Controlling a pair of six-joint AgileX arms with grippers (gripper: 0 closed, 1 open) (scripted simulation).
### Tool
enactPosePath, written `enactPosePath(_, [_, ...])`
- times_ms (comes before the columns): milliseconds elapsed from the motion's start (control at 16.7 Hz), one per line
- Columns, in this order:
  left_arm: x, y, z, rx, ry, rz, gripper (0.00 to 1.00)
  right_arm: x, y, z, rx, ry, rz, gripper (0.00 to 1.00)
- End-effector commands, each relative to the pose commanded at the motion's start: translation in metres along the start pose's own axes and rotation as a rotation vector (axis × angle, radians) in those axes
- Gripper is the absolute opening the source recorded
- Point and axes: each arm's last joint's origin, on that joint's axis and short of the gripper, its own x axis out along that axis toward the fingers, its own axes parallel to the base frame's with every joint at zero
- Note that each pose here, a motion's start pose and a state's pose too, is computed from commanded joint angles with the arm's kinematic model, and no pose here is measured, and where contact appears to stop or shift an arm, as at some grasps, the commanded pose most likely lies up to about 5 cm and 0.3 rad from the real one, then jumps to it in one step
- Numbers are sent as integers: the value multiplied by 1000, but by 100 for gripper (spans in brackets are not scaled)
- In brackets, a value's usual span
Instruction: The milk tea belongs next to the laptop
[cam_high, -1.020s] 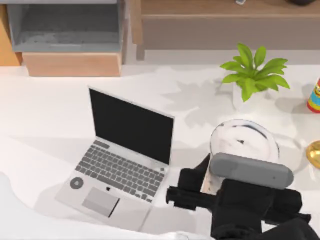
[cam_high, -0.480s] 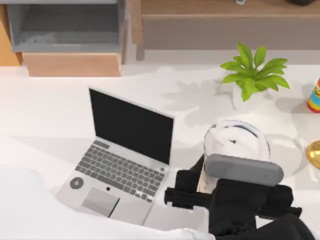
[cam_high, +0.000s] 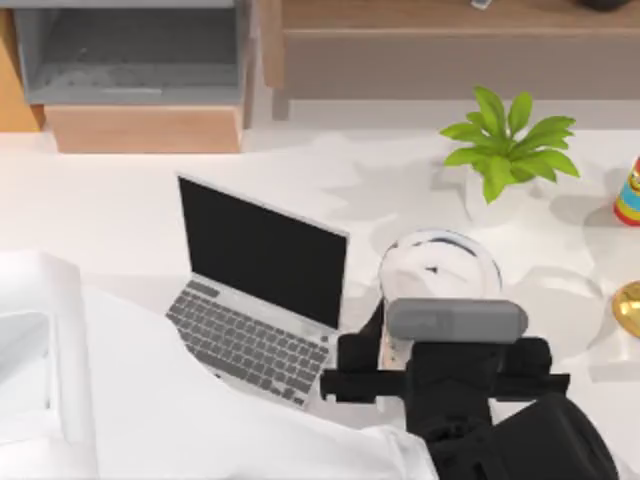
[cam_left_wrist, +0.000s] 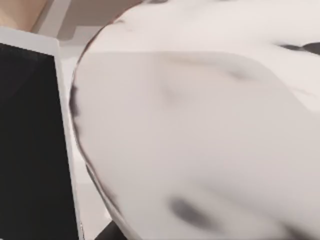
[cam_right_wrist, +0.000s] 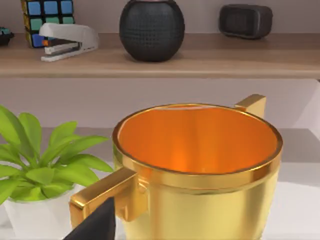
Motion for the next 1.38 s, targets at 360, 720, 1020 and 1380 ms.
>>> enactPosePath(360, [5,2,-2,-4,2,11,0,0,0,0,0,0,0,100])
enactPosePath(720, [5,2,-2,-4,2,11,45,0,0,0,0,0,0,100])
enactPosePath(1020, [5,2,-2,-4,2,11,83,0,0,0,0,0,0,100])
enactPosePath(1380, [5,2,-2,-4,2,11,100,0,0,0,0,0,0,100])
